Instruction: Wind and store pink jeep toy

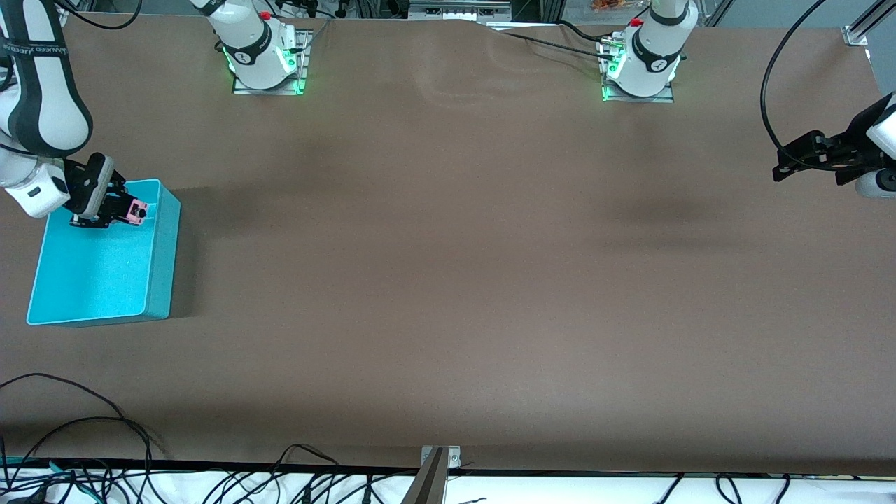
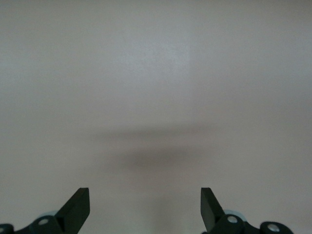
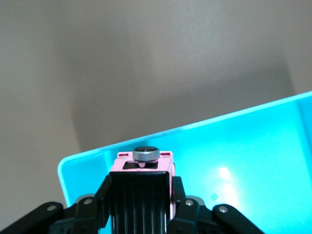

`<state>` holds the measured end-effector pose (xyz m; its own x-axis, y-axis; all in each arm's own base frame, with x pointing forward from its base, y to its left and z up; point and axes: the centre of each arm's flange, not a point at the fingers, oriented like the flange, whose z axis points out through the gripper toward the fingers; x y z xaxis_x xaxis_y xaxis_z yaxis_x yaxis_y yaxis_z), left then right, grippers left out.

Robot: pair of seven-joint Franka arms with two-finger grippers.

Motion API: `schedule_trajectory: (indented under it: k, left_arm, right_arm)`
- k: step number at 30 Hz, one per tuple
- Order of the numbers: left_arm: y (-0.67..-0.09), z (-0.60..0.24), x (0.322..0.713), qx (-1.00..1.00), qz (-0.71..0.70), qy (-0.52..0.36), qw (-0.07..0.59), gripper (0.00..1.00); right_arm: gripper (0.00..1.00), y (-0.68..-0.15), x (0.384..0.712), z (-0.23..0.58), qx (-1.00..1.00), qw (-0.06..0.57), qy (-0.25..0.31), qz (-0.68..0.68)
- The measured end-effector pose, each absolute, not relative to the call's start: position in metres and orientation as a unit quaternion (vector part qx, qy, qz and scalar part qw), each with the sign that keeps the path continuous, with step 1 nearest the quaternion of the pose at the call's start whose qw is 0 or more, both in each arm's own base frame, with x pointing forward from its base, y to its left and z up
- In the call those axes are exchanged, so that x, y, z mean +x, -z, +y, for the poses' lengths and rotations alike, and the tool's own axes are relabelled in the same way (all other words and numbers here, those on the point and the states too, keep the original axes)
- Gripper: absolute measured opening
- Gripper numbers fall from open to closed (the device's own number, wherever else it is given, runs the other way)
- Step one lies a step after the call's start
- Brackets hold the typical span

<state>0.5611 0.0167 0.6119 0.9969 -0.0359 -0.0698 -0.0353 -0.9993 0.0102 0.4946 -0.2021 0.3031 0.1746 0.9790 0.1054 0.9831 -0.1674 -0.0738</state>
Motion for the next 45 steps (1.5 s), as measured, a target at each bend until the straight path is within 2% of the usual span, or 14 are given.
schedule_trajectory:
  k: [15, 28, 32, 38, 45]
  left_arm:
    - [-0.612, 0.017, 0.561, 0.999, -0.018, 0.035, 0.005, 1.00]
    - [-0.612, 0.017, 0.561, 0.999, -0.018, 0.035, 0.005, 1.00]
    - [-0.612, 0.017, 0.561, 0.999, -0.018, 0.035, 0.005, 1.00]
    - [-0.612, 0.017, 0.561, 0.999, -0.018, 0.035, 0.005, 1.00]
    - [-0.612, 0.017, 0.561, 0.999, -0.018, 0.035, 0.005, 1.00]
  right_arm:
    - [0.51, -0.245, 0.481, -0.229, -0.751, 0.072, -0.005, -0.657]
    - [0.51, -0.205, 0.483, -0.231, -0.750, 0.061, -0.016, -0.659]
    - [0.62, -0.208, 0.486, -0.230, -0.749, 0.056, -0.014, -0.660]
    - [0.85, -0.221, 0.494, -0.226, -0.745, 0.045, -0.005, -0.665]
    - [0.87, -0.261, 0.507, -0.218, -0.744, 0.019, 0.018, -0.667]
